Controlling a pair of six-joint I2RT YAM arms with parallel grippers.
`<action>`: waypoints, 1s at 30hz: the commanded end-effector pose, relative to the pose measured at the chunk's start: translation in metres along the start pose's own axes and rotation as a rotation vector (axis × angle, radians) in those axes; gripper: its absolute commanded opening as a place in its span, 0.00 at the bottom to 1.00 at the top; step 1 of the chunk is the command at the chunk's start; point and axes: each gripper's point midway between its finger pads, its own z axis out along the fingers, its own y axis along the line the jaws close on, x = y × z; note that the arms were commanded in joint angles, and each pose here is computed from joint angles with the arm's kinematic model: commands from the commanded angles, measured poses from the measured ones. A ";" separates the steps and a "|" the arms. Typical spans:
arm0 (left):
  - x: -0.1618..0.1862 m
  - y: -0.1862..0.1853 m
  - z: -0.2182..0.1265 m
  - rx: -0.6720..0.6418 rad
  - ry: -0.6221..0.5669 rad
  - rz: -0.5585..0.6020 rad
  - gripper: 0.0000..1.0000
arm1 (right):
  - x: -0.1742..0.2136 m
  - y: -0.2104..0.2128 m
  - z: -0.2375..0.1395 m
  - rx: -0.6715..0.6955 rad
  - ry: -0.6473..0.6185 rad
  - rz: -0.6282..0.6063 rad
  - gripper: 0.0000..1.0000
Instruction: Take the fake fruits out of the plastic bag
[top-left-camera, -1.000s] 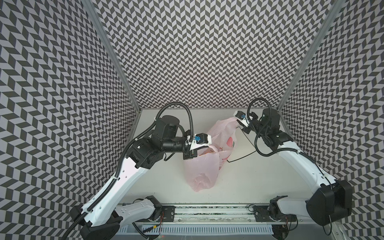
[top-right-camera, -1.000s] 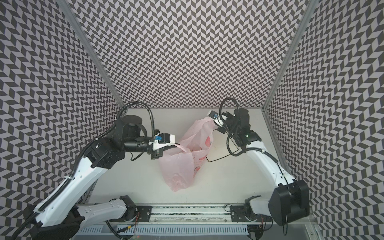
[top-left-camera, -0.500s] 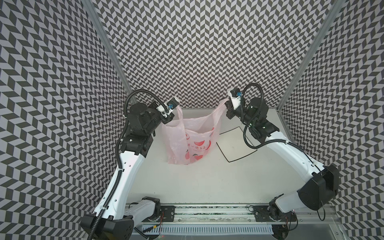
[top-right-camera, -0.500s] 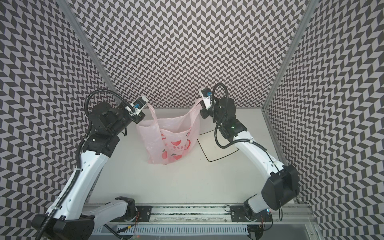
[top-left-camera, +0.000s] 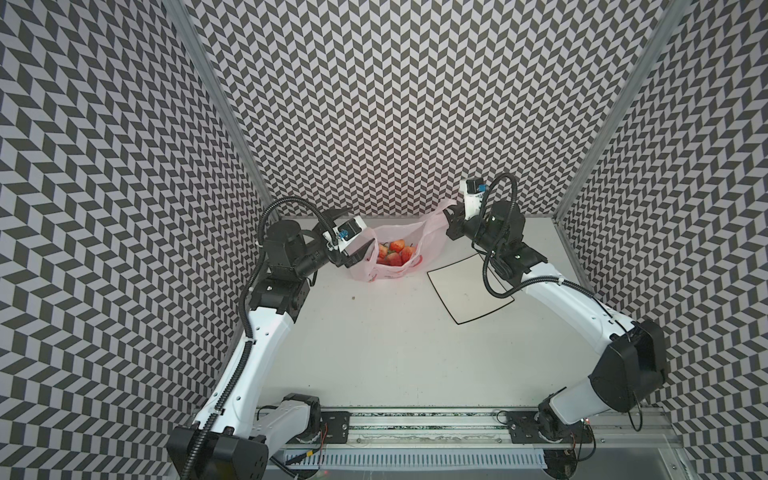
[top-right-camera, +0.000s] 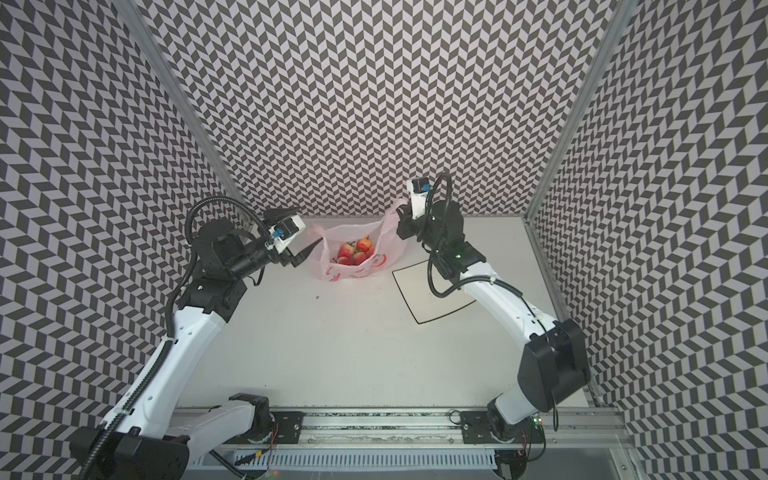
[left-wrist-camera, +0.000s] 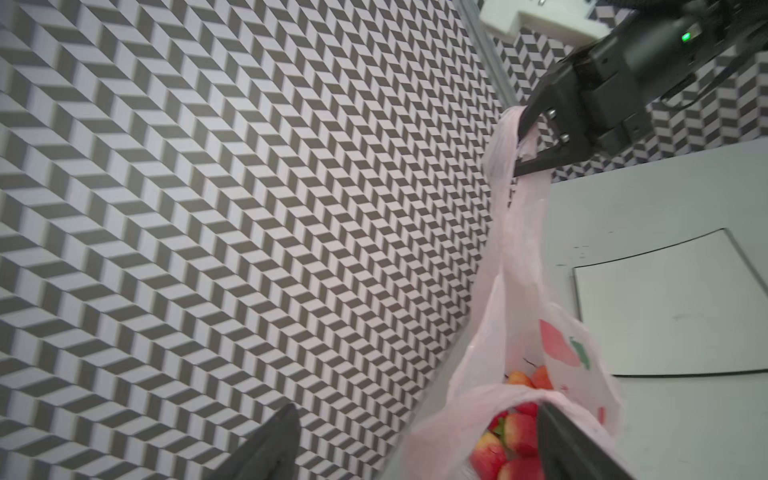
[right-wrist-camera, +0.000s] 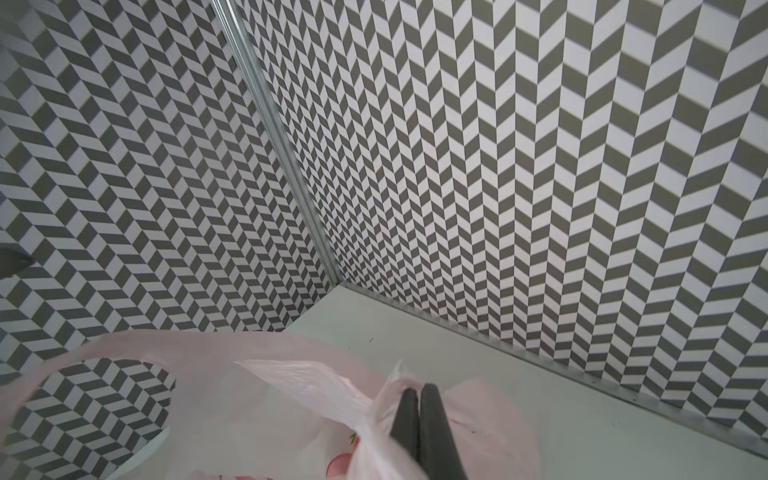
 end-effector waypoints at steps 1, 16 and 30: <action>-0.021 -0.030 -0.022 0.118 -0.060 -0.167 1.00 | -0.008 0.013 0.000 -0.046 -0.030 0.026 0.00; -0.105 -0.020 -0.088 0.060 -0.251 -0.584 0.94 | -0.005 0.025 0.018 -0.114 0.005 0.092 0.00; -0.009 -0.126 -0.042 0.077 0.587 -0.693 0.89 | 0.000 0.028 0.003 -0.117 0.020 0.080 0.00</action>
